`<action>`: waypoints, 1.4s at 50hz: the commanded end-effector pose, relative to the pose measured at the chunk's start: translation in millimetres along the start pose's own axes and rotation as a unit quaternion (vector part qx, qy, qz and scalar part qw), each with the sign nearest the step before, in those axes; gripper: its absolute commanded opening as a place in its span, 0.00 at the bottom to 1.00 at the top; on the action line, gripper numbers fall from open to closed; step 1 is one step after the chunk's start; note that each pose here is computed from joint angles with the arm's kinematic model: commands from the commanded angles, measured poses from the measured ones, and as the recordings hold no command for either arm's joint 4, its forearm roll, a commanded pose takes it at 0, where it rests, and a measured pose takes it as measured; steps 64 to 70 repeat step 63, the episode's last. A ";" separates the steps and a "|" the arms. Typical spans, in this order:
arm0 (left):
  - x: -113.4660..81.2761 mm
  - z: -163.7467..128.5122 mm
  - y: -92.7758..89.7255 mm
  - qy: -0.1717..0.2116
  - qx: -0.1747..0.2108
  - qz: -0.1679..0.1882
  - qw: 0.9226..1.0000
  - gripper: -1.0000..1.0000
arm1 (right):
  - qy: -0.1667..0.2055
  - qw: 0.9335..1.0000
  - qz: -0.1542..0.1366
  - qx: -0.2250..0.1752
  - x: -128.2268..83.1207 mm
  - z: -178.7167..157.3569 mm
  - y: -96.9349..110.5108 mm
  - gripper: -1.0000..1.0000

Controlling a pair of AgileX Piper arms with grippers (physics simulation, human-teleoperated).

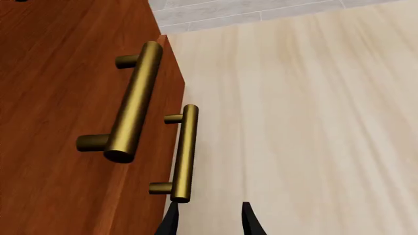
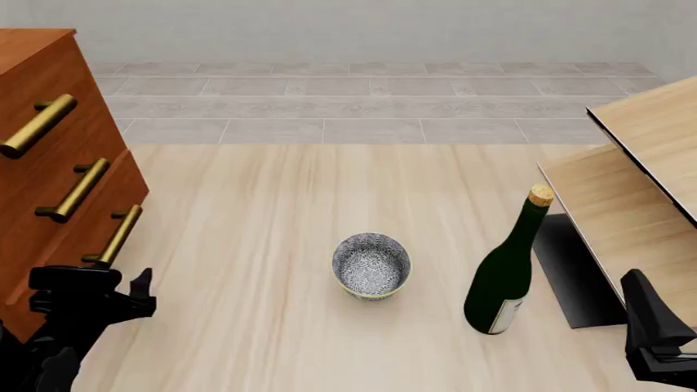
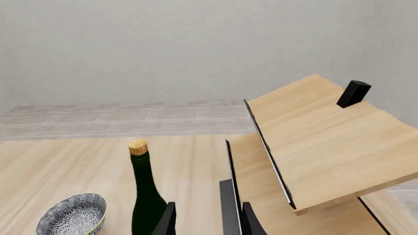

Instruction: Close the bottom drawer of the cabinet.

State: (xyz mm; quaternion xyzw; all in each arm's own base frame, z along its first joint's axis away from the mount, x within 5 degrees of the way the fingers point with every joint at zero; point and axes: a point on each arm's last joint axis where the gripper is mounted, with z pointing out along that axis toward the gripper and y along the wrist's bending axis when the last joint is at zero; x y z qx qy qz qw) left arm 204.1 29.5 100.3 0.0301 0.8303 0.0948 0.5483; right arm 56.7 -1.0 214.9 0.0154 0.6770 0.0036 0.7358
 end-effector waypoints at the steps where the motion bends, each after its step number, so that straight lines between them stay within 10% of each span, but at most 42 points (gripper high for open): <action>1: -5.7 7.6 6.2 -0.015 -0.018 0.005 1.000 1.00 | 0.000 1.000 0.000 0.000 0.3 0.1 0.0 1.00; 70: -0.6 14.0 27.2 -0.003 -0.062 0.028 0.998 1.00 | -0.003 1.000 0.003 0.003 0.7 -0.4 -0.4 1.00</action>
